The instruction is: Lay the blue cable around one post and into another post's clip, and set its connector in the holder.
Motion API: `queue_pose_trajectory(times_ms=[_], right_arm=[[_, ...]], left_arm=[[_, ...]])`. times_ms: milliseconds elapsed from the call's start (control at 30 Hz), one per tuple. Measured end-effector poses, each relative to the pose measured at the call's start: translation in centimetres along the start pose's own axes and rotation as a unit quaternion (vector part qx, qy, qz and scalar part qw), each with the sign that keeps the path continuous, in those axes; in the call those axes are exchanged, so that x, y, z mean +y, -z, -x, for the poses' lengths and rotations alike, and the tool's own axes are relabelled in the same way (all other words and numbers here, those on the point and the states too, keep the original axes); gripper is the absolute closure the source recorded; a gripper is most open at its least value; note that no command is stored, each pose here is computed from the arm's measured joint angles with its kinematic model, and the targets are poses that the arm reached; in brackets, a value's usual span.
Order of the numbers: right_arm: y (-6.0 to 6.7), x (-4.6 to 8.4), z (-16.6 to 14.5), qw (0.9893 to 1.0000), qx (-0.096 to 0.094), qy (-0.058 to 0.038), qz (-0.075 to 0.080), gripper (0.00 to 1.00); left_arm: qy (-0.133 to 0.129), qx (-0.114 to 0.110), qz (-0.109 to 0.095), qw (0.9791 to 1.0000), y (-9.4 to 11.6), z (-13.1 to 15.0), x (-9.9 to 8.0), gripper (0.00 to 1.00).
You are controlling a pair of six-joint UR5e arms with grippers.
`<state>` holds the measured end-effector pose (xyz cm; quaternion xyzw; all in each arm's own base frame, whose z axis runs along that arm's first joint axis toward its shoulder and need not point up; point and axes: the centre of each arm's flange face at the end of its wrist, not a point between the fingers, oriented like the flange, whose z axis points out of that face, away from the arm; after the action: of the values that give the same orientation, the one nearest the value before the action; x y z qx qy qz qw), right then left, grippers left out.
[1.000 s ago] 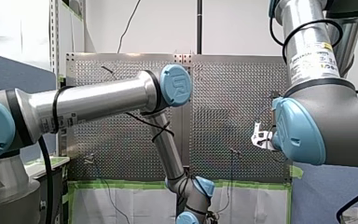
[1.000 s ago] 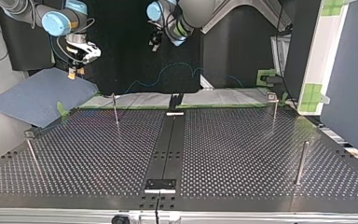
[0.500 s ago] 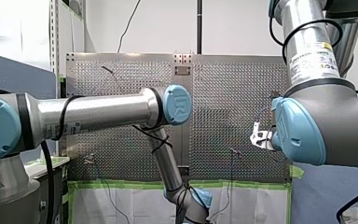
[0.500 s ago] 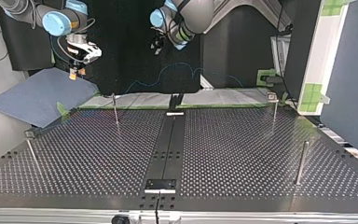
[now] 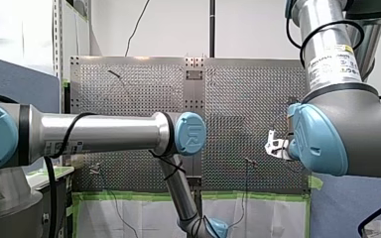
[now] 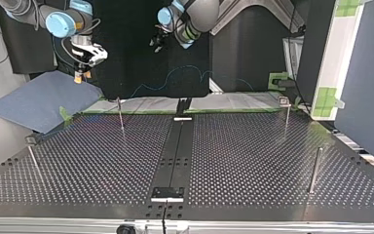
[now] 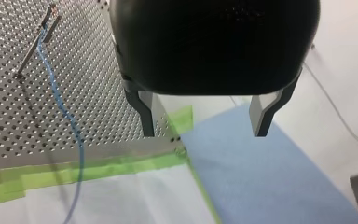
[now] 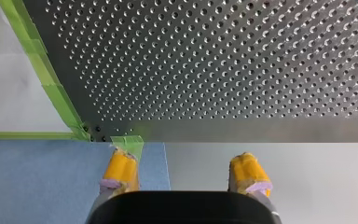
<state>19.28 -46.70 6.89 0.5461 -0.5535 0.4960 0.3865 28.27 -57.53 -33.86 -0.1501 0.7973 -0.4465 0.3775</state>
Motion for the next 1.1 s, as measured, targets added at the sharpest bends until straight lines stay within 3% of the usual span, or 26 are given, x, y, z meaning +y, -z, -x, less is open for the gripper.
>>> queue_pose_trajectory(times_ms=[100,200,333,533,733,1000,1100], right_arm=[[0.0,-0.1,0.0,1.0,0.0,0.0003,-0.001,0.02],[0.1,-0.3,0.1,1.0,-0.001,0.0007,-0.003,0.02],[0.2,-0.5,0.1,1.0,-0.001,0.0012,-0.005,0.02],[0.2,-0.7,0.2,1.0,-0.002,0.0016,-0.006,0.02],[0.3,-0.8,0.2,1.0,-0.002,0.0012,-0.006,0.02],[0.3,-0.8,0.1,1.0,-0.002,0.0011,-0.006,0.02],[0.3,-0.8,0.1,1.0,-0.002,0.0011,-0.006,0.02]], left_arm=[[0.016,0.006,-0.016,0.9997,-0.6,-0.6,0.5,0.0],[0.029,0.006,-0.042,0.9987,-2.0,-0.2,-0.6,0.0],[0.027,-0.011,-0.066,0.9974,-4.2,1.4,-3.8,0.0],[0.008,-0.043,-0.084,0.9955,-6.4,3.2,-9.7,0.0],[-0.013,-0.071,-0.089,0.9934,-7.7,4.5,-14.5,0.0],[-0.043,-0.095,-0.077,0.9916,-8.6,5.0,-17.0,0.0],[-0.052,-0.103,-0.081,0.99,-9.5,6.0,-17.8,0.0]])
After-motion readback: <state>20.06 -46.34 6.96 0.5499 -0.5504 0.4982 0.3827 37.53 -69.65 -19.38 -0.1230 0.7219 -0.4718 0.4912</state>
